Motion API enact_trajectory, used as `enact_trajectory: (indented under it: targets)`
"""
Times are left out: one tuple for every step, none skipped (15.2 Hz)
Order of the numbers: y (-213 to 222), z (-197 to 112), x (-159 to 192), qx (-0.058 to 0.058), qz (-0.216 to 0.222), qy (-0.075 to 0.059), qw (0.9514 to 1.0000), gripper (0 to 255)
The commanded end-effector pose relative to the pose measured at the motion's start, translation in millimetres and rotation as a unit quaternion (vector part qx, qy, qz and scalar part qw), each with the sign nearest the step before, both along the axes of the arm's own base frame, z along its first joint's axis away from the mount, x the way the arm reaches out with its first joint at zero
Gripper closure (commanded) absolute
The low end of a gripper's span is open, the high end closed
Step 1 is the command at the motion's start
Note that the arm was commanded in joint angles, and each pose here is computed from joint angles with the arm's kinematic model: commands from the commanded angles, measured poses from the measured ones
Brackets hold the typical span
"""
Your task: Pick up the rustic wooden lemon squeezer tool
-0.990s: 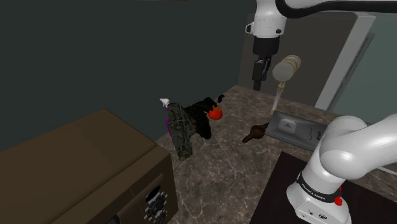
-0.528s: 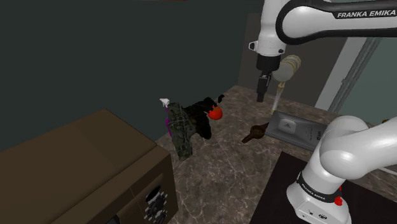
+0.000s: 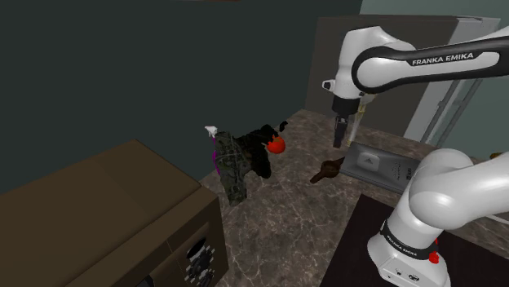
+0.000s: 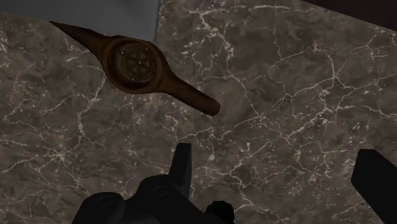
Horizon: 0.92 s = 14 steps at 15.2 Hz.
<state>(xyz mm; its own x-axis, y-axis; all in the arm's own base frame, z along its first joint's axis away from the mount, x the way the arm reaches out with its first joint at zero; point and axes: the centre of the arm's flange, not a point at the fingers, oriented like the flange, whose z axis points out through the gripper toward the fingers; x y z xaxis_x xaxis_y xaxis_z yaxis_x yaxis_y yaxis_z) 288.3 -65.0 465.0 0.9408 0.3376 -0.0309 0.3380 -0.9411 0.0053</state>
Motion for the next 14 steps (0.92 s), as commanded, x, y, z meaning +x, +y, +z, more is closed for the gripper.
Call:
enact_trajectory:
  targets:
    - [-17,-23,-1,0.003,0.014,-0.003,0.9999,0]
    - [-24,-35,-1,0.004,0.020,-0.004,0.9998,0]
    - [-32,-46,-1,0.005,0.027,-0.005,0.9996,0]
    - [-39,-57,-1,0.007,0.033,-0.006,0.9994,0]
    - [-46,-69,-1,0.008,0.040,-0.007,0.9992,0]
    - [-53,-80,0,0.009,0.046,-0.008,0.9989,0]
    - [-60,-92,0,0.011,0.052,-0.009,0.9985,0]
    - [-67,-103,1,0.012,0.059,-0.010,0.9982,0]
    - [-73,-114,2,0.013,0.065,-0.010,0.9977,0]
    - [-80,-126,2,0.015,0.071,-0.011,0.9973,0]
    - [-87,-137,3,0.016,0.078,-0.012,0.9968,0]
    - [-94,-149,4,0.017,0.084,-0.013,0.9962,0]
    - [-101,-160,5,0.019,0.090,-0.014,0.9956,0]
    - [-107,-172,7,0.020,0.096,-0.015,0.9950,0]
